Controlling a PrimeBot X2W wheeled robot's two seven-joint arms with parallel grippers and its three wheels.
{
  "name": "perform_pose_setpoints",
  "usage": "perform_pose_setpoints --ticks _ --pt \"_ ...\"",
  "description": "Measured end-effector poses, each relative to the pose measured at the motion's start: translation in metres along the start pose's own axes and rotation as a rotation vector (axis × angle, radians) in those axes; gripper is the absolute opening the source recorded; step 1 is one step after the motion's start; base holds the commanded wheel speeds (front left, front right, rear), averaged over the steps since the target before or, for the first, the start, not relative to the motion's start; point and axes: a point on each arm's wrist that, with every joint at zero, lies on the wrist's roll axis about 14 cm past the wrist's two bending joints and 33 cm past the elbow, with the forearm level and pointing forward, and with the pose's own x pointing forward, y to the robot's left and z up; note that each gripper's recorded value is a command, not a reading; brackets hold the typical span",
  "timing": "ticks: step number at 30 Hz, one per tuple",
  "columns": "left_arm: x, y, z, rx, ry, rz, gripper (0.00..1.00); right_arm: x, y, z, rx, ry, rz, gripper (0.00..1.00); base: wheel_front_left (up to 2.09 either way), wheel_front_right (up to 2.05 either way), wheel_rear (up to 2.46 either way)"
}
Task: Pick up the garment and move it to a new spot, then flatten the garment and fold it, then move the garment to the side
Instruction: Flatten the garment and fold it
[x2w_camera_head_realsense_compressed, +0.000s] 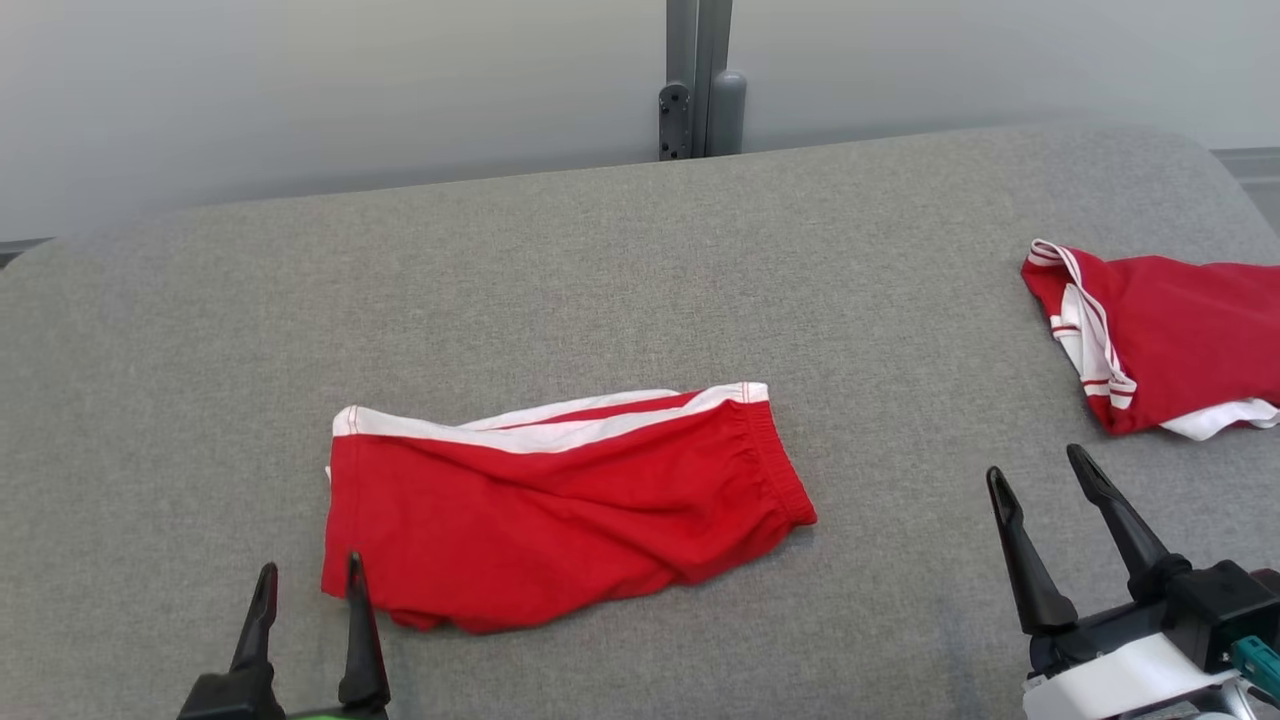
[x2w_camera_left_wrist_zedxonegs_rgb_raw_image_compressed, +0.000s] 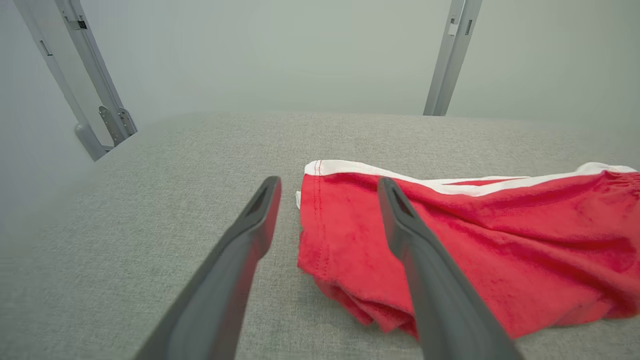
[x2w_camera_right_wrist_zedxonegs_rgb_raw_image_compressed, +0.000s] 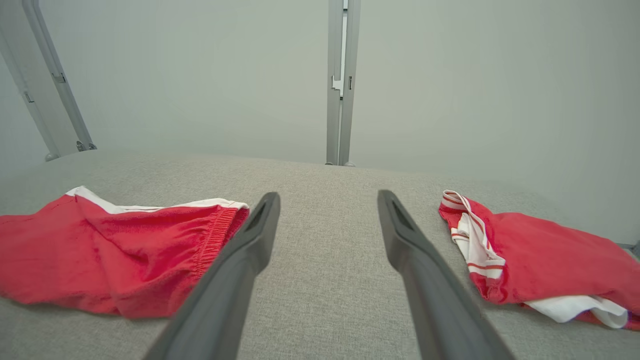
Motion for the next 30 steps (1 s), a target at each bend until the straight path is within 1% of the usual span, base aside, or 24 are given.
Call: perform_pose_setpoints --ticks 10,13,14,17,20,26,30 --pt "-0.024 0.015 0.014 -0.014 -0.07 0.031 1.0 -0.009 0.001 0.004 0.002 -0.014 -0.02 1.0 0.0 0.0 0.0" --pt "-0.03 0.02 0.016 -0.016 -0.079 0.039 1.0 -0.005 0.001 0.006 0.018 -0.026 -0.028 1.0 0.0 0.0 0.0" --pt "-0.031 0.021 0.017 -0.014 -0.085 0.039 1.0 -0.003 0.002 0.006 0.039 -0.028 -0.035 1.0 0.0 0.0 0.0" --pt "-0.03 0.02 0.017 -0.013 -0.086 0.033 1.0 0.009 0.006 -0.005 0.08 -0.005 -0.032 1.0 0.0 0.0 0.0" --pt "-0.025 0.02 0.02 -0.01 -0.094 0.028 1.0 0.033 0.02 -0.021 0.111 0.032 0.01 1.0 0.0 0.0 0.0" --pt "-0.021 0.026 0.021 -0.011 -0.097 0.049 1.0 0.072 0.073 -0.066 0.179 0.171 0.157 1.0 0.0 0.0 0.0" --pt "-0.02 0.03 0.021 -0.011 -0.097 0.07 1.0 0.086 0.096 -0.092 0.178 0.262 0.231 1.0 0.0 0.0 0.0"
